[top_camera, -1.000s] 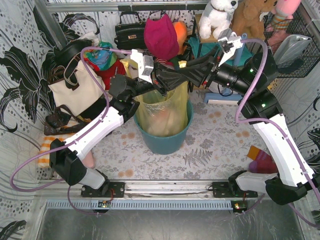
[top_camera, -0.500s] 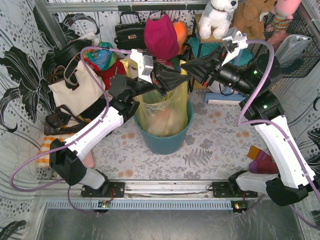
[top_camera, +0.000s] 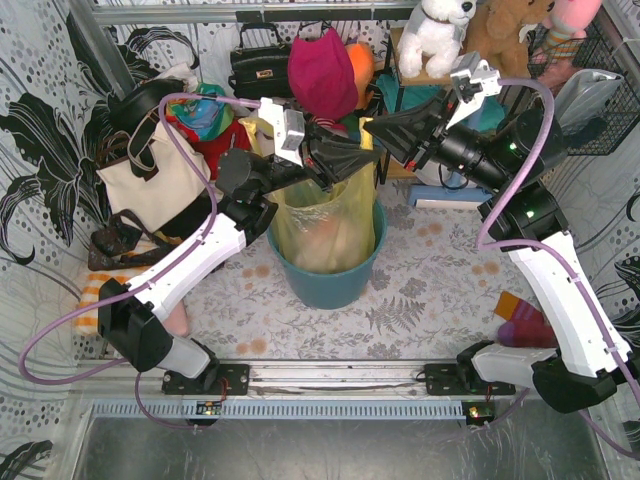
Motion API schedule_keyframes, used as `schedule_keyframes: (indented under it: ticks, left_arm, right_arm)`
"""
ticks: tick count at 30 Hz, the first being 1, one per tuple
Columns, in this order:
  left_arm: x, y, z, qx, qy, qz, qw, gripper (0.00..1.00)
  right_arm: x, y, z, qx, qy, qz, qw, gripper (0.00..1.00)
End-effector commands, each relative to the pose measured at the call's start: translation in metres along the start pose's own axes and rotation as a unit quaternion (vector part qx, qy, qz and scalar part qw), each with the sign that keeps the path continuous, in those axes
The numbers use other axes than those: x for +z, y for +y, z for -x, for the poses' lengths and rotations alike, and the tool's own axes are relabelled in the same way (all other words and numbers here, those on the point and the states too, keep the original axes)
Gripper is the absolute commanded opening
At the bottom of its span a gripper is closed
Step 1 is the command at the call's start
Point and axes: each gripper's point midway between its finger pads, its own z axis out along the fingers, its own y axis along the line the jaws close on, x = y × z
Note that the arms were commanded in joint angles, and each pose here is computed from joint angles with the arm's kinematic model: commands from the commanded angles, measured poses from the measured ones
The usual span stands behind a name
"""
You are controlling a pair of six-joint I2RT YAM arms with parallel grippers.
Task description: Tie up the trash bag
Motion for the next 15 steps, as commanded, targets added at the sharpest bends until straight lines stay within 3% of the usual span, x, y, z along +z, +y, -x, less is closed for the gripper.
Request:
schedule_keyframes:
  ticks: [1,2,5,15]
  left_arm:
    - [0.001,-0.008,0.028,0.021,-0.025,-0.007,0.999,0.28]
    - [0.001,-0.007,0.030,0.022,-0.029,-0.003,0.999,0.42]
    - [0.002,-0.003,0.041,0.025,-0.046,0.013,0.999,0.55]
    - [0.009,0.009,0.059,0.021,-0.068,0.040,0.997,0.52]
  right_arm:
    - [-0.007,0.007,0.025,-0.016,-0.045,0.000,0.999,0.00]
    - [-0.007,0.008,0.025,-0.015,-0.045,-0.001,0.999,0.00]
    - [-0.007,0.007,0.024,-0.013,-0.045,0.000,0.999,0.00]
    - [-0.011,0.009,0.018,-0.005,-0.045,0.000,0.999,0.00]
